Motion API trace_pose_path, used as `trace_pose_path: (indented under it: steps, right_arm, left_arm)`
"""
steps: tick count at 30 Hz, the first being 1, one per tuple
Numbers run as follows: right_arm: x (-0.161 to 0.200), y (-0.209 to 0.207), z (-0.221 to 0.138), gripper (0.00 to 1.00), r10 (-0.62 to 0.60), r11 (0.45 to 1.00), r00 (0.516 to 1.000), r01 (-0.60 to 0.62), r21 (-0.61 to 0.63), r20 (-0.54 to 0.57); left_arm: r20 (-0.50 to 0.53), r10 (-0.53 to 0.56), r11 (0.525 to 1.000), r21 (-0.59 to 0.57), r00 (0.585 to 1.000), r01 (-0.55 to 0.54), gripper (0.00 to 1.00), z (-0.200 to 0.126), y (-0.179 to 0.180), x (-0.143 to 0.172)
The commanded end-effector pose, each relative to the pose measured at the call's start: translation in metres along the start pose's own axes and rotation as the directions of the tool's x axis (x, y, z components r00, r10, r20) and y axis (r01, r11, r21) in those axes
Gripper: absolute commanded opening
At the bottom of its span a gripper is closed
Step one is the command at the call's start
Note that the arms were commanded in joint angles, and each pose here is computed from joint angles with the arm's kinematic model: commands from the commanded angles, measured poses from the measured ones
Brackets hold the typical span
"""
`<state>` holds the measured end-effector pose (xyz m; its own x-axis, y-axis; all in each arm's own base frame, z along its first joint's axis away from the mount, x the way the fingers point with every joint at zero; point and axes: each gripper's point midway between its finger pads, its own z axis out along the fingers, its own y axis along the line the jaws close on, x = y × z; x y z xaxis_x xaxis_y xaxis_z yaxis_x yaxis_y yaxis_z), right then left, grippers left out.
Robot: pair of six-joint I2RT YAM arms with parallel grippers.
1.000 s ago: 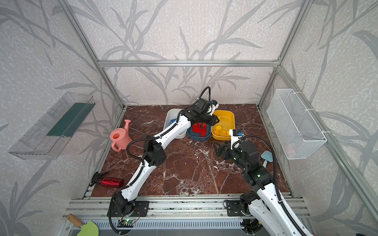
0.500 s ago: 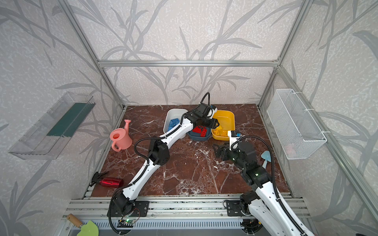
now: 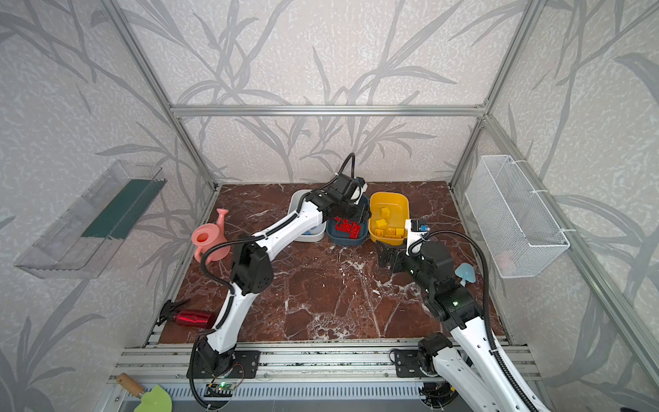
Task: Sort the legos into containers by color
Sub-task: Place the lego in the container, then reset both arms
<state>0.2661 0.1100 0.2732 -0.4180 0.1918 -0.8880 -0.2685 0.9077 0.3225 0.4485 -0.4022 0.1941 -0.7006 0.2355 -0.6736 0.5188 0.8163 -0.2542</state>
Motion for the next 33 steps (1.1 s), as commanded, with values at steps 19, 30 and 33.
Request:
trace_pose_path:
  steps: [19, 30, 33]
  right_arm:
    - [0.033, -0.116, 0.071, 0.99, -0.310, 0.836, 0.950, 0.291, 0.466, -0.038]
    - [0.060, -0.178, 0.079, 0.99, -0.325, 0.754, 0.945, 0.243, 0.610, 0.026]
    - [0.059, -0.182, 0.085, 0.99, -0.351, 0.750, 0.933, 0.230, 0.620, 0.078]
  left_arm:
    - [0.322, -0.327, 0.360, -0.827, 0.889, 0.432, 0.80, -0.286, 0.320, 0.197]
    - [0.439, -0.105, 0.495, -0.755, 0.892, 0.430, 0.99, -0.235, 0.363, 0.209]
    - [0.467, -0.075, 0.540, -0.724, 0.881, 0.430, 0.99, -0.218, 0.371, 0.210]
